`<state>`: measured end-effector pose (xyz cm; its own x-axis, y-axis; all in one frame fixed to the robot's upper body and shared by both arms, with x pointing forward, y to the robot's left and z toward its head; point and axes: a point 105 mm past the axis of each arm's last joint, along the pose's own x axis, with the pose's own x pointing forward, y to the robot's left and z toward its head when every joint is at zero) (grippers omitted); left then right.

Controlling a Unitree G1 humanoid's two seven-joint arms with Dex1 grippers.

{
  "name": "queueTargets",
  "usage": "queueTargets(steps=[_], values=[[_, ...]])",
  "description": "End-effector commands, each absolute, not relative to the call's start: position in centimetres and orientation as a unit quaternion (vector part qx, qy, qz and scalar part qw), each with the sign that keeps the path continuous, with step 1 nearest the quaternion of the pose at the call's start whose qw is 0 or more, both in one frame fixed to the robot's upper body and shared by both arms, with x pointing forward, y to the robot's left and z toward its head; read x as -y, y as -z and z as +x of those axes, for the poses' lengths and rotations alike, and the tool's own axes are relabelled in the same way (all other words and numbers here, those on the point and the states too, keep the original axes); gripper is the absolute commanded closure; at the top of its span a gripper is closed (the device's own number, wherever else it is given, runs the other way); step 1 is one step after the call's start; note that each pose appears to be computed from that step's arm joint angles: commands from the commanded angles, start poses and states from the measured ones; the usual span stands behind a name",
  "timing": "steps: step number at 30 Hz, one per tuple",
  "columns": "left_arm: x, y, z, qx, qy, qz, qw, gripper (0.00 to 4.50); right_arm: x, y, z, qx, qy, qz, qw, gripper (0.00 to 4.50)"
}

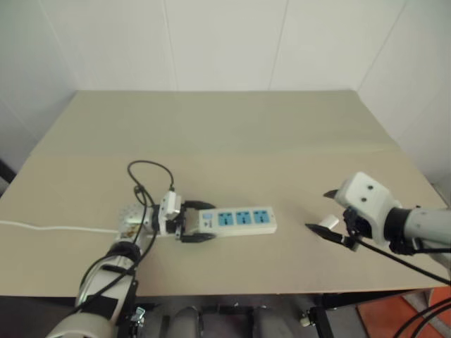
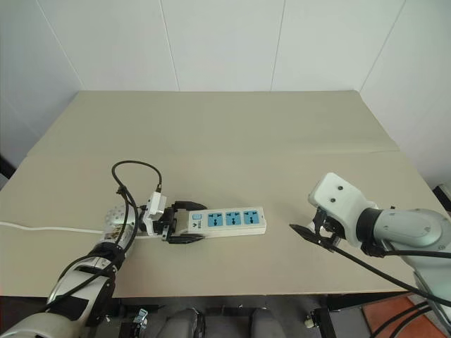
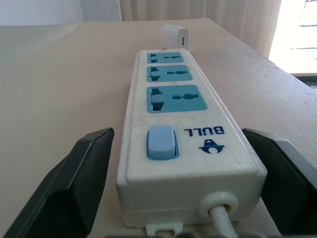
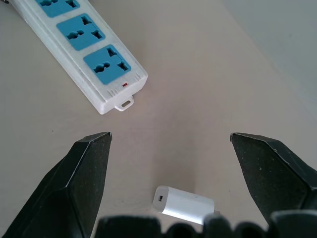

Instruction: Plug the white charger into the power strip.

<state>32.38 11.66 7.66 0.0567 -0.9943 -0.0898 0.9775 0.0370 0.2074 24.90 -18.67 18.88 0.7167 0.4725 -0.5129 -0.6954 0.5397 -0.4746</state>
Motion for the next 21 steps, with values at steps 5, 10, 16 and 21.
queueTargets(steps=[5, 10, 16, 21], values=[[-11.7, -7.2, 32.3, 0.023, 0.688, 0.101, 0.718, 1.22, 18.7, -19.6, 25.0, -0.154, -0.330, -0.349, 0.864, 0.00], [-11.6, -7.7, 32.4, 0.031, 0.686, 0.120, 0.717, 1.22, 20.2, -19.3, 24.4, -0.185, -0.340, -0.384, 0.838, 0.00], [-12.0, -7.5, 32.3, -0.011, 0.698, 0.167, 0.697, 1.22, 22.3, -19.2, 23.5, -0.212, -0.439, -0.494, 0.720, 0.00], [-12.2, -7.8, 31.9, -0.028, 0.713, 0.147, 0.685, 1.22, 22.7, -19.2, 25.0, -0.190, -0.489, -0.587, 0.617, 0.00]])
